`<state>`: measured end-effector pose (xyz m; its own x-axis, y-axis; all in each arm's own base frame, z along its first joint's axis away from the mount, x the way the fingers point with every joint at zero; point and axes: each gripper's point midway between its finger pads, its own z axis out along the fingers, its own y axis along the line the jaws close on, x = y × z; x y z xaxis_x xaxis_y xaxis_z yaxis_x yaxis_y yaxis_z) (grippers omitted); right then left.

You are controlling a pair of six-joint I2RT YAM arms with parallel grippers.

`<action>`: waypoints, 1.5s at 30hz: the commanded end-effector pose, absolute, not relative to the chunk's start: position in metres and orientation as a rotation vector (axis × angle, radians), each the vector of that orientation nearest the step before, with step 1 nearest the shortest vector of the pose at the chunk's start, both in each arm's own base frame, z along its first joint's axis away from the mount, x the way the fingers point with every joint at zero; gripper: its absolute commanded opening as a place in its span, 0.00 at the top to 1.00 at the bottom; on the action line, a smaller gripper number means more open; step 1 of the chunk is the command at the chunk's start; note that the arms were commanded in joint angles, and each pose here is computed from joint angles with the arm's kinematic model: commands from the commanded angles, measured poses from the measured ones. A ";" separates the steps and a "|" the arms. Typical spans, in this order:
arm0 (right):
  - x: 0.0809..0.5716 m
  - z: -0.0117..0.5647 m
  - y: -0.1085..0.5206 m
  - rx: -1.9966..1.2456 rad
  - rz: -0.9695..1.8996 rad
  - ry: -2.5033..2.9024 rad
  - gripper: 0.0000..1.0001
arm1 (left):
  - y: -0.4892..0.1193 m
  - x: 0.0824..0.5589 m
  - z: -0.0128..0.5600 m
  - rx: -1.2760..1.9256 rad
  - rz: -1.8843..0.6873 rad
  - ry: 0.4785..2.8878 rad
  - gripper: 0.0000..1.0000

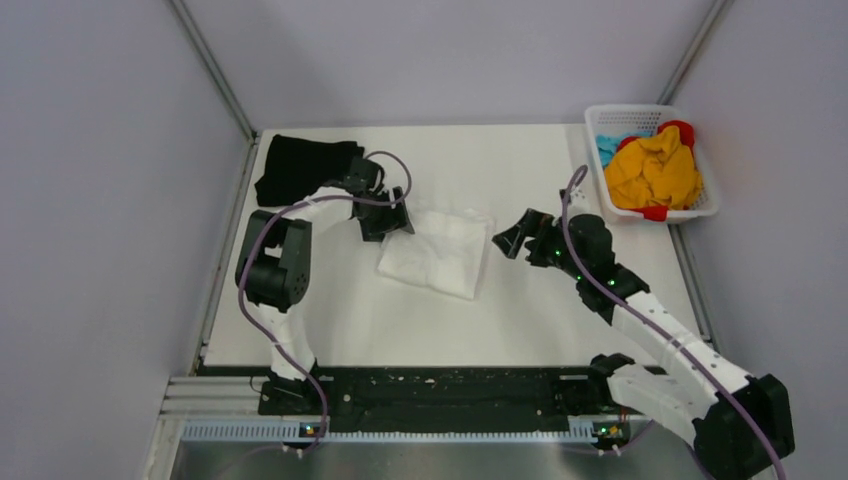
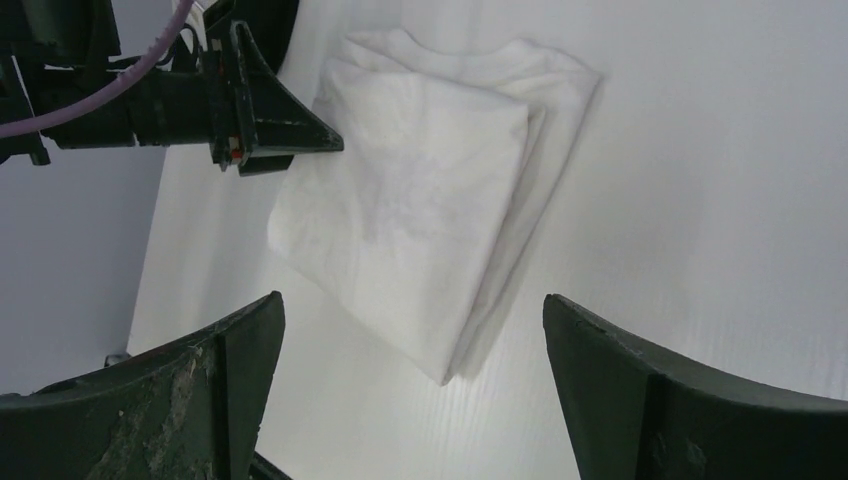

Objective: Fold and stack the t-shirts
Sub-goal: Put the neatly folded tshirt into the corner of the board with the left arm

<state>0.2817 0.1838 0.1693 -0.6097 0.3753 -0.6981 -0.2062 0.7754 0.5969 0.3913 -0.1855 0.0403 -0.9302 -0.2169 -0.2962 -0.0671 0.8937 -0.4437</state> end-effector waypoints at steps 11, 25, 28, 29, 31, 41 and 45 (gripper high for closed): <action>0.262 0.178 0.141 0.184 0.643 2.019 0.01 | -0.201 0.343 -0.024 -0.192 -0.010 2.899 0.60; 0.265 0.172 0.118 0.225 0.499 2.016 0.01 | -0.138 0.458 0.073 -0.034 0.468 2.466 1.00; 0.266 0.170 0.113 0.240 0.471 2.012 0.01 | -0.121 0.489 0.103 0.032 0.458 2.385 1.00; 0.266 0.169 0.111 0.249 0.456 2.011 0.01 | -0.108 0.498 0.112 0.025 0.480 2.366 1.00; 0.267 0.169 0.105 0.270 0.424 2.004 0.01 | -0.087 0.512 0.132 0.008 0.529 2.320 1.00; 0.268 0.169 0.098 0.286 0.386 1.996 0.01 | -0.033 0.552 0.209 0.078 0.652 2.122 1.00; 0.267 0.170 0.095 0.295 0.373 1.987 0.01 | -0.025 0.558 0.232 0.113 0.688 2.088 1.00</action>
<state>0.2651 0.1032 0.1589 -0.4708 0.3629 -0.8042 0.0291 0.9174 0.3969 0.5401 -0.0337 0.1476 -0.7141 0.2663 -0.6475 -0.1140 0.8683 0.4828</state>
